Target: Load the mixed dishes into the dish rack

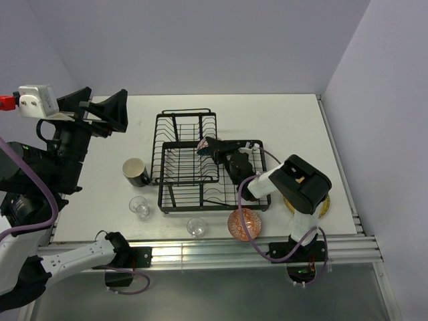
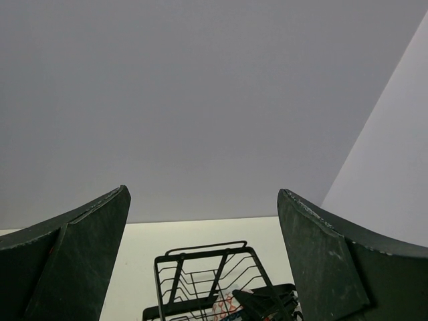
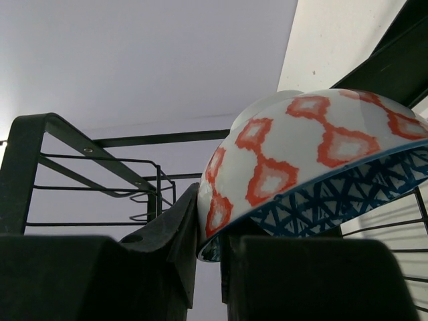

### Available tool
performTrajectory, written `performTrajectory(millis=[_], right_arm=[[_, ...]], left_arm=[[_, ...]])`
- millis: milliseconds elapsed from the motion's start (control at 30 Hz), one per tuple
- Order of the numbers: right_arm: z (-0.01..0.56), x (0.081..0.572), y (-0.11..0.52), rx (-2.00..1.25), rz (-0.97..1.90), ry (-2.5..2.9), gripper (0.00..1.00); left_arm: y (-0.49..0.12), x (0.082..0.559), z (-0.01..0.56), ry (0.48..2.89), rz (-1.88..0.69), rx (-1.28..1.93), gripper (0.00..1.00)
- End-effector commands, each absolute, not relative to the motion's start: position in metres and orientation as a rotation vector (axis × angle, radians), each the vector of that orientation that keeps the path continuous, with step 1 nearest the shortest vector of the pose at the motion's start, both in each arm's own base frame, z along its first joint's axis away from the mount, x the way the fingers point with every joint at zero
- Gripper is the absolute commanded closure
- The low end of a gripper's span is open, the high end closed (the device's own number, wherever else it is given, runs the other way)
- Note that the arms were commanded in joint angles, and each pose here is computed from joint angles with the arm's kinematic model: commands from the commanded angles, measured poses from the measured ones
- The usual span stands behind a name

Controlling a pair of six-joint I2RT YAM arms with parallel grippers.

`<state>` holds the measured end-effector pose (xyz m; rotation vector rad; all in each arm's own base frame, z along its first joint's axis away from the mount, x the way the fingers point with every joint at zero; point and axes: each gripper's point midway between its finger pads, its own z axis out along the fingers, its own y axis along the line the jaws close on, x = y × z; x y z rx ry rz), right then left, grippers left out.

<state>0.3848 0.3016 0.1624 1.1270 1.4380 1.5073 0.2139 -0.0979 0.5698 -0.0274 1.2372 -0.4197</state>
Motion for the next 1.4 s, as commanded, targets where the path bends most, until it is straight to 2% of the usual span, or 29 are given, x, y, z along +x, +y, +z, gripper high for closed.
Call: performTrajectory(millis=[0,633,1300,1333,1367], right_arm=[[0.200,0.395,0.306,1.094,1.587,1.300,1.00],[0.179,0.387,0.314,0.913,1.497,1.361,1.00],[0.158,0.387,0.317,0.930,1.496,1.359,1.00],[0.159,0.387,0.318,0.917,1.494,1.366,0.87],[0.162,0.387,0.320,0.910,1.497,1.370,0.81]], left_arm=[[-0.097,0.207,0.578,1.219,-0.436,0.000,0.01],[-0.117,0.202,0.562,1.228,-0.502,0.102,0.01],[-0.124,0.201,0.563,1.256,-0.508,0.148,0.03],[-0.125,0.201,0.563,1.255,-0.510,0.146,0.03],[-0.125,0.201,0.563,1.254,-0.511,0.143,0.02]])
